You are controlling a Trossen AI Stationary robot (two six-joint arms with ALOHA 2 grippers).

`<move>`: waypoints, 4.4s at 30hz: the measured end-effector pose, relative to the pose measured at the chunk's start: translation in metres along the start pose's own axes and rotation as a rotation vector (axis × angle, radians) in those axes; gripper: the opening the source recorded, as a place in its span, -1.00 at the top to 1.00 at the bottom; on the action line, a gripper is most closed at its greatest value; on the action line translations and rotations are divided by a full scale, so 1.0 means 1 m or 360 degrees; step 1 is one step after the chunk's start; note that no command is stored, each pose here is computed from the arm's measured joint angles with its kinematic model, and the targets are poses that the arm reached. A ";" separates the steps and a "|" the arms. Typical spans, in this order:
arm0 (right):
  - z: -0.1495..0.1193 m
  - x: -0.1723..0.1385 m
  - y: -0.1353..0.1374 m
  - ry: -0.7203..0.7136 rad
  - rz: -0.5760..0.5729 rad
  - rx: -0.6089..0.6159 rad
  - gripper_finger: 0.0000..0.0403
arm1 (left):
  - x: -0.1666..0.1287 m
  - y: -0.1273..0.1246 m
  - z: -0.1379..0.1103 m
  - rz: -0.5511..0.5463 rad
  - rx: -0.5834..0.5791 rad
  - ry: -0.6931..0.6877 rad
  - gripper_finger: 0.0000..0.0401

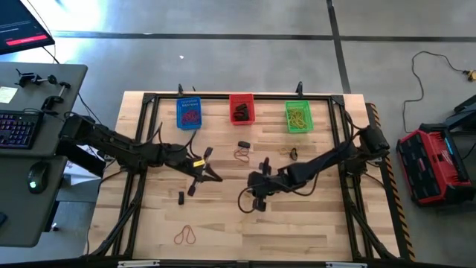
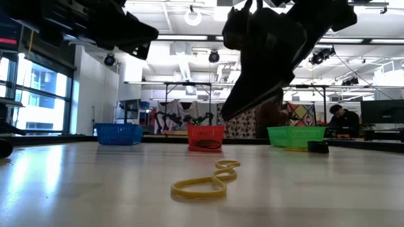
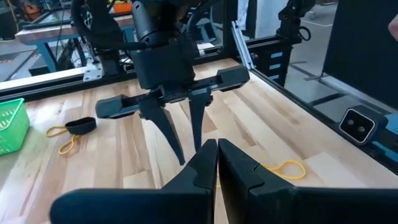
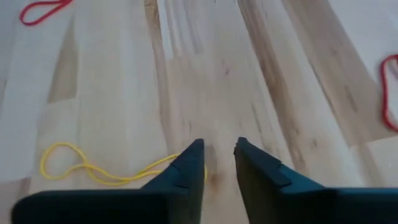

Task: Sort rubber bands into baskets
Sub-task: Put the yellow rubber band into the green bin

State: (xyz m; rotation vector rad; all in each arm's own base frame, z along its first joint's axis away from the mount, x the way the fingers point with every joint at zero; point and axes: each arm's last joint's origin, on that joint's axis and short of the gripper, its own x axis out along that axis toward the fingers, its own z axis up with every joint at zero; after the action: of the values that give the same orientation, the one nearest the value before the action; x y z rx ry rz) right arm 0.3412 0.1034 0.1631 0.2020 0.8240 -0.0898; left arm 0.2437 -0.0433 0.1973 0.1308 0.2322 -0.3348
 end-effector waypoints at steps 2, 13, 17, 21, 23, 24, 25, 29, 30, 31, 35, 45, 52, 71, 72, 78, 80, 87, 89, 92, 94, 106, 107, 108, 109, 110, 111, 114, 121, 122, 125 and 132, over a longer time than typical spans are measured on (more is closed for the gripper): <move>-0.001 -0.001 0.003 0.0002 0.0010 0.0028 0.53 | 0.001 -0.004 0.000 0.0011 0.0004 0.0003 0.98; -0.004 -0.002 0.009 -0.0015 -0.0008 0.0078 0.43 | 0.003 -0.022 0.003 -0.0029 0.0037 0.0001 0.98; -0.008 -0.004 0.017 -0.0008 0.0020 0.0064 0.43 | 0.003 -0.025 0.003 -0.0019 0.0042 0.0003 0.98; -0.012 -0.006 0.024 -0.0002 0.0043 0.0104 0.43 | 0.003 -0.025 0.003 -0.0019 0.0043 0.0003 0.98; -0.013 -0.007 0.027 -0.0013 0.0032 0.0115 0.43 | 0.003 -0.025 0.003 -0.0019 0.0043 0.0003 0.98; -0.014 -0.008 0.029 -0.0013 0.0034 0.0126 0.43 | 0.003 -0.025 0.003 -0.0019 0.0042 0.0003 0.98; -0.015 -0.008 0.030 -0.0012 0.0039 0.0135 0.43 | 0.003 -0.025 0.003 -0.0019 0.0038 0.0003 0.98; -0.017 -0.009 0.033 -0.0008 0.0049 0.0159 0.43 | 0.003 -0.025 0.003 -0.0018 0.0021 0.0003 0.98; -0.017 -0.009 0.033 -0.0008 0.0049 0.0159 0.43 | 0.003 -0.025 0.003 -0.0018 0.0016 0.0003 0.98; -0.017 -0.009 0.033 -0.0008 0.0049 0.0158 0.43 | 0.003 -0.025 0.003 -0.0016 0.0010 0.0003 0.98; -0.017 -0.009 0.033 -0.0010 0.0048 0.0125 0.43 | 0.003 -0.025 0.003 -0.0015 -0.0011 0.0004 0.98; -0.013 -0.009 0.046 -0.0031 0.0044 0.0121 0.19 | 0.003 -0.024 0.002 0.0035 -0.0013 0.0017 0.98; -0.009 0.007 0.065 0.0118 -0.0099 0.0035 0.11 | 0.003 -0.024 -0.001 0.0052 -0.0044 0.0069 0.98; -0.002 0.044 0.095 0.0434 -0.0273 -0.0076 0.11 | 0.003 -0.027 -0.003 0.0045 -0.0039 0.0113 0.98; -0.003 0.044 0.095 0.0441 -0.0272 -0.0069 0.12 | 0.003 -0.027 -0.004 0.0045 -0.0040 0.0115 0.98; -0.010 0.046 0.092 0.0520 -0.0320 -0.0057 0.29 | 0.003 -0.027 -0.005 0.0046 -0.0051 0.0132 0.98; -0.010 0.046 0.090 0.0535 -0.0323 -0.0056 0.40 | 0.002 -0.027 -0.005 0.0049 -0.0051 0.0134 0.98; -0.008 0.048 0.086 0.0543 -0.0338 -0.0054 0.90 | 0.002 -0.027 -0.005 0.0070 -0.0049 0.0148 0.98; -0.007 0.048 0.085 0.0523 -0.0372 -0.0081 0.97 | 0.002 -0.027 -0.006 0.0069 -0.0048 0.0151 0.98; -0.006 0.047 0.084 0.0531 -0.0394 -0.0101 0.95 | 0.002 -0.027 -0.006 0.0082 -0.0034 0.0154 0.98; -0.004 0.046 0.084 0.0541 -0.0408 -0.0116 0.97 | 0.002 -0.026 -0.006 0.0111 -0.0007 0.0166 0.98; 0.006 0.047 0.071 0.0613 -0.0416 -0.0293 0.56 | 0.002 -0.026 -0.010 0.0149 0.0044 0.0234 0.98; 0.007 0.048 0.068 0.0625 -0.0405 -0.0303 0.52 | 0.002 -0.026 -0.010 0.0148 0.0049 0.0238 0.98; 0.009 0.050 0.065 0.0640 -0.0390 -0.0321 0.48 | 0.002 -0.026 -0.011 0.0147 0.0053 0.0243 0.98; 0.011 0.050 0.062 0.0651 -0.0377 -0.0339 0.46 | 0.002 -0.026 -0.011 0.0147 0.0055 0.0244 0.98; 0.012 0.052 0.059 0.0655 -0.0365 -0.0356 0.45 | 0.002 -0.026 -0.011 0.0147 0.0055 0.0244 0.98; 0.013 0.054 0.056 0.0653 -0.0340 -0.0368 0.44 | 0.002 -0.026 -0.011 0.0147 0.0056 0.0245 0.98; 0.015 0.058 0.049 0.0685 -0.0214 -0.0398 0.47 | 0.002 -0.026 -0.011 0.0145 0.0066 0.0251 0.98; 0.015 0.061 0.039 0.0765 -0.0089 -0.0451 0.92 | 0.001 -0.026 -0.012 0.0142 0.0068 0.0272 0.98; 0.015 0.061 0.039 0.0771 -0.0078 -0.0473 0.96 | 0.001 -0.026 -0.012 0.0142 0.0068 0.0274 0.98; 0.019 0.060 0.039 0.0784 -0.0071 -0.0506 0.94 | 0.001 -0.026 -0.012 0.0141 0.0081 0.0274 0.98; 0.038 0.043 0.038 0.0827 -0.0182 -0.0610 0.99 | 0.001 -0.025 -0.012 0.0176 0.0097 0.0278 0.98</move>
State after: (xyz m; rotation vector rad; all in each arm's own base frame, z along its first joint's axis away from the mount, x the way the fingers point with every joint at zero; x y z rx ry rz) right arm 0.4034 0.1324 0.1616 -0.1944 1.3510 0.0167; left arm 0.2339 -0.0652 0.1829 0.2325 0.3864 -0.2202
